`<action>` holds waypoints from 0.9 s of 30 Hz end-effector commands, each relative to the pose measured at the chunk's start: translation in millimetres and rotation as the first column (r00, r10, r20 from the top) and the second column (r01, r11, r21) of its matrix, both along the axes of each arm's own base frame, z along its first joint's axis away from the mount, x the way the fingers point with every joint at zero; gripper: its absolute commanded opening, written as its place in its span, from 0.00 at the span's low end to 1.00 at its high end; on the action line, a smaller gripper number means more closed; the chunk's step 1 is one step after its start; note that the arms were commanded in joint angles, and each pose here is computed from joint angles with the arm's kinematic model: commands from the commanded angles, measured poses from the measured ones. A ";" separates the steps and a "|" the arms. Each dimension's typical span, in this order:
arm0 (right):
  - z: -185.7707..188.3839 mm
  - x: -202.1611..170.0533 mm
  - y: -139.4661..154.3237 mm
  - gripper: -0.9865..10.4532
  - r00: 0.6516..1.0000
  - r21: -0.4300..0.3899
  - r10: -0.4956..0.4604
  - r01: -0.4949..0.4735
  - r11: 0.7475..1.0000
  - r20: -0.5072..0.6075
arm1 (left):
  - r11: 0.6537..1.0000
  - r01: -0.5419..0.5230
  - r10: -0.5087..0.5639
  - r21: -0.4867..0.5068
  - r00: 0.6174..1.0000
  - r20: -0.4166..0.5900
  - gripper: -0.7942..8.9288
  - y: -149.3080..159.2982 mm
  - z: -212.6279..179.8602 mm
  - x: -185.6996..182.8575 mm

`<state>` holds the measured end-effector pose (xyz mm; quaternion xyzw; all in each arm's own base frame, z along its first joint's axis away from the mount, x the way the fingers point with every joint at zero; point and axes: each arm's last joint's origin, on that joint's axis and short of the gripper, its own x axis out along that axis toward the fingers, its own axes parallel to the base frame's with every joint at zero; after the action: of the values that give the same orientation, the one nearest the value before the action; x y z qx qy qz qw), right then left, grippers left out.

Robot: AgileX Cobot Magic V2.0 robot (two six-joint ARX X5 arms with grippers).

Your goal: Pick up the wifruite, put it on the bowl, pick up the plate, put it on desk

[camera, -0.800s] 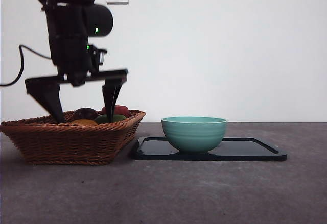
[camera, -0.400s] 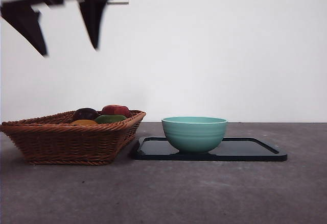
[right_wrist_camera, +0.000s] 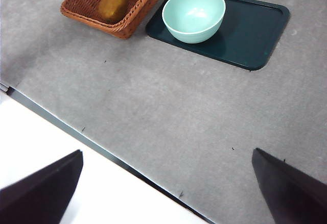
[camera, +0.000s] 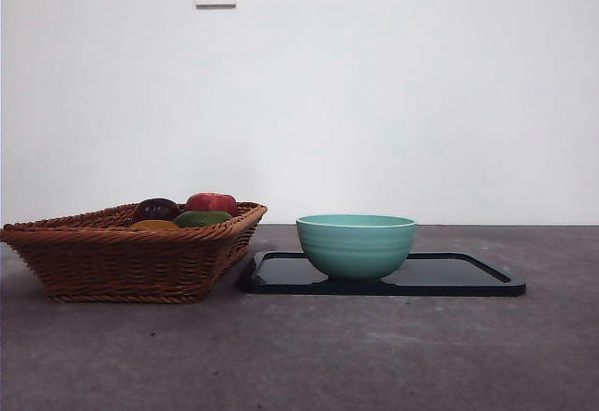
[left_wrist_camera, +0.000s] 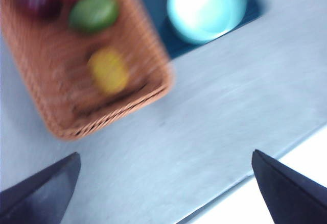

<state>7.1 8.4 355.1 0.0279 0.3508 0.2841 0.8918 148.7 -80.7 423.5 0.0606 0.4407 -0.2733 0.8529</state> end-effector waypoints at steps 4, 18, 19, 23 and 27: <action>3.5 -0.1 0.0 0.60 1.000 0.043 -0.020 0.020 0.999 -0.004 | 0.997 0.058 -0.048 -0.058 0.986 0.163 0.75 25.7 23.9 -54.9; 9.6 3.4 2.4 0.60 0.998 0.116 -0.047 0.043 0.992 0.031 | 0.941 0.243 -0.152 -0.234 0.926 0.346 0.75 72.8 21.1 -154.4; 10.5 3.9 2.8 0.60 0.998 0.129 -0.054 0.049 0.990 0.030 | 0.940 0.248 -0.156 -0.235 0.924 0.350 0.75 74.6 18.2 -157.6; 13.3 5.3 3.9 0.60 0.997 0.179 -0.077 0.072 0.981 0.026 | 0.937 0.259 -0.167 -0.235 0.922 0.349 0.75 79.7 3.2 -166.2; 13.2 8.4 5.8 0.60 0.995 0.186 -0.099 0.098 0.978 -0.003 | 0.933 0.278 -0.190 -0.230 0.921 0.341 0.75 81.6 -10.0 -168.7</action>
<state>13.4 12.7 365.1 0.1127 0.3162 0.2743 0.9012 -19.6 0.5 411.7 0.0309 0.2572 -0.4123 0.8734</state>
